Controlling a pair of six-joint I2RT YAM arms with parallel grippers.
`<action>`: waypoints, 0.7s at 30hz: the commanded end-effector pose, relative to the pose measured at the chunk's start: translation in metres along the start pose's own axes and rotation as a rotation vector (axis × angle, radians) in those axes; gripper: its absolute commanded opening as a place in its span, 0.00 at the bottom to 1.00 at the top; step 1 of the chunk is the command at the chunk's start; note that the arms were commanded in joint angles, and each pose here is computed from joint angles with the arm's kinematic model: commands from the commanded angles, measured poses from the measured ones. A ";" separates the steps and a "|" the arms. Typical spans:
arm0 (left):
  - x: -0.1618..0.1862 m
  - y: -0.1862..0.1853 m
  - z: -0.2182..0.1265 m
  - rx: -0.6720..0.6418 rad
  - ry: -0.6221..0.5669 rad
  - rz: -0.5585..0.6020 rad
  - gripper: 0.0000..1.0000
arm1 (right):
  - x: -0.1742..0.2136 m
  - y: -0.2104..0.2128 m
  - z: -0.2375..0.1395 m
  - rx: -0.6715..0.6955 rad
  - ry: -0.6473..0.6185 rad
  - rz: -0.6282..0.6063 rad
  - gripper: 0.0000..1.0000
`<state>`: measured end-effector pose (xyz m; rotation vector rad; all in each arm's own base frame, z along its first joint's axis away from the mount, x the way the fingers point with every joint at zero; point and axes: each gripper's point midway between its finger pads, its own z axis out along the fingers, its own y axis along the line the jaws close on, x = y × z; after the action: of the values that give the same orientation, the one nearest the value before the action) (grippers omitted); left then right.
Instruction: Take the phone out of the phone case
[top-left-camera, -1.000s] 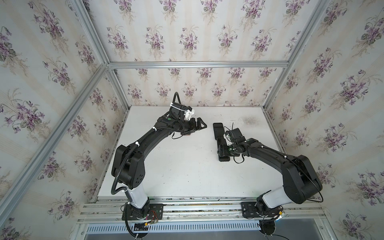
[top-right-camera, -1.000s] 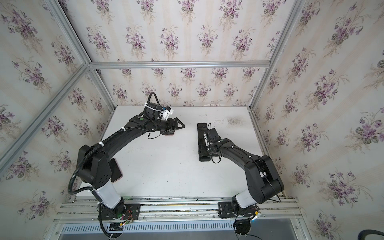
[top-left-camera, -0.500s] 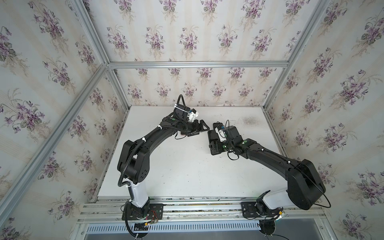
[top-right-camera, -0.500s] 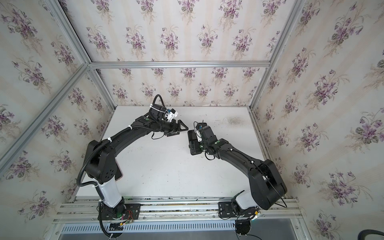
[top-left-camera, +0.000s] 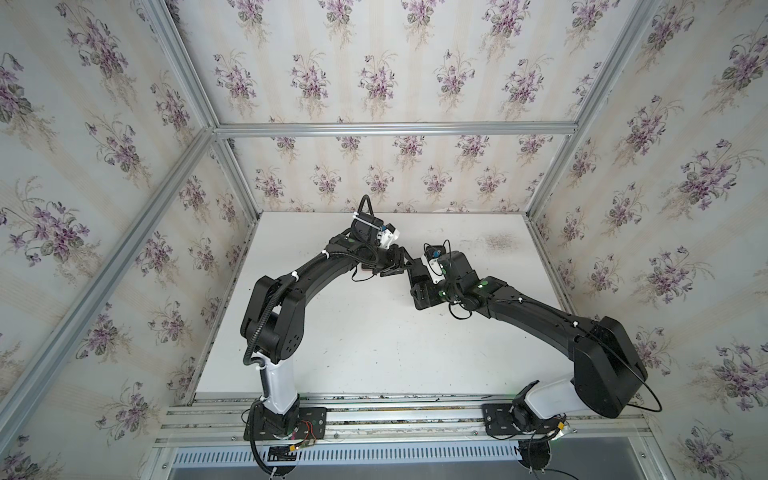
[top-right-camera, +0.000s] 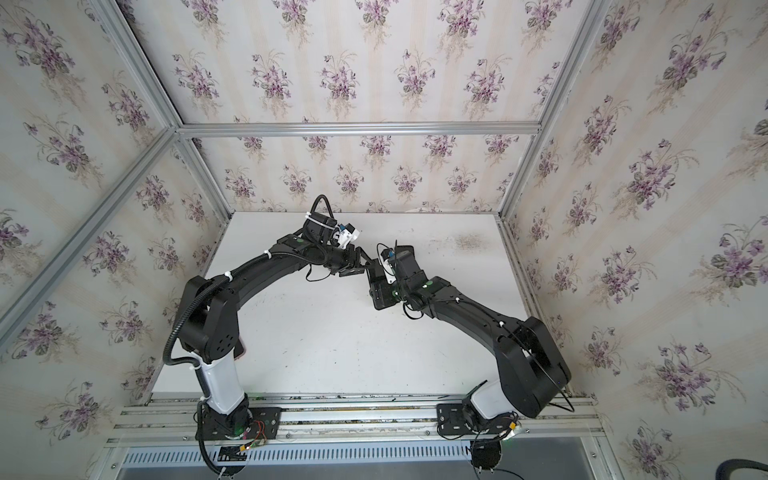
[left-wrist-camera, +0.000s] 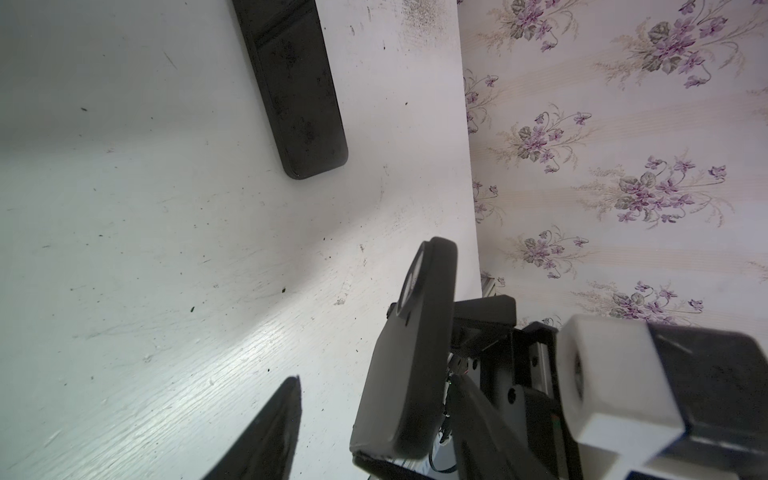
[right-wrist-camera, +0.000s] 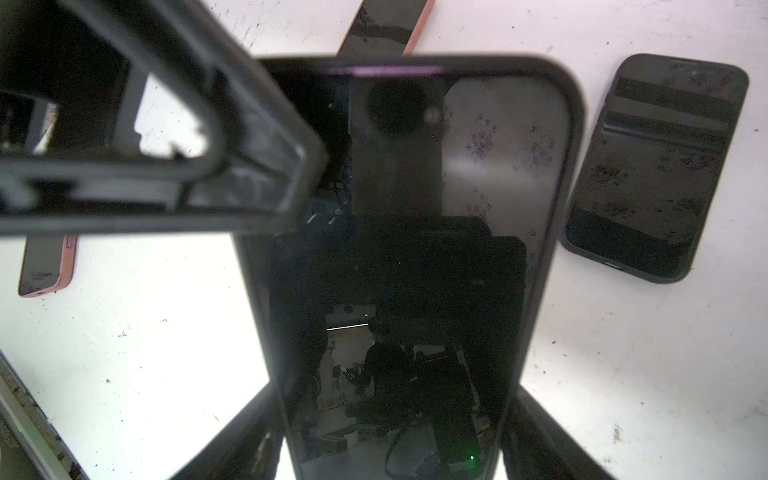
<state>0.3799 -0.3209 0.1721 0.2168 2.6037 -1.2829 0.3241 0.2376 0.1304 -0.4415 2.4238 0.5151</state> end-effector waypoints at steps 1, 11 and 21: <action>0.002 -0.003 0.001 0.020 0.013 0.020 0.47 | -0.017 0.007 -0.003 -0.018 -0.054 -0.026 0.45; 0.004 -0.006 0.000 0.033 0.025 0.036 0.16 | -0.015 0.013 -0.002 -0.025 -0.054 -0.049 0.45; -0.025 -0.025 -0.037 0.028 -0.084 0.067 0.02 | -0.029 0.022 -0.016 -0.053 -0.106 -0.059 0.78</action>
<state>0.3792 -0.3127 0.1937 0.3013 2.5555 -1.2859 0.3222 0.2493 0.1471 -0.4640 2.3664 0.5615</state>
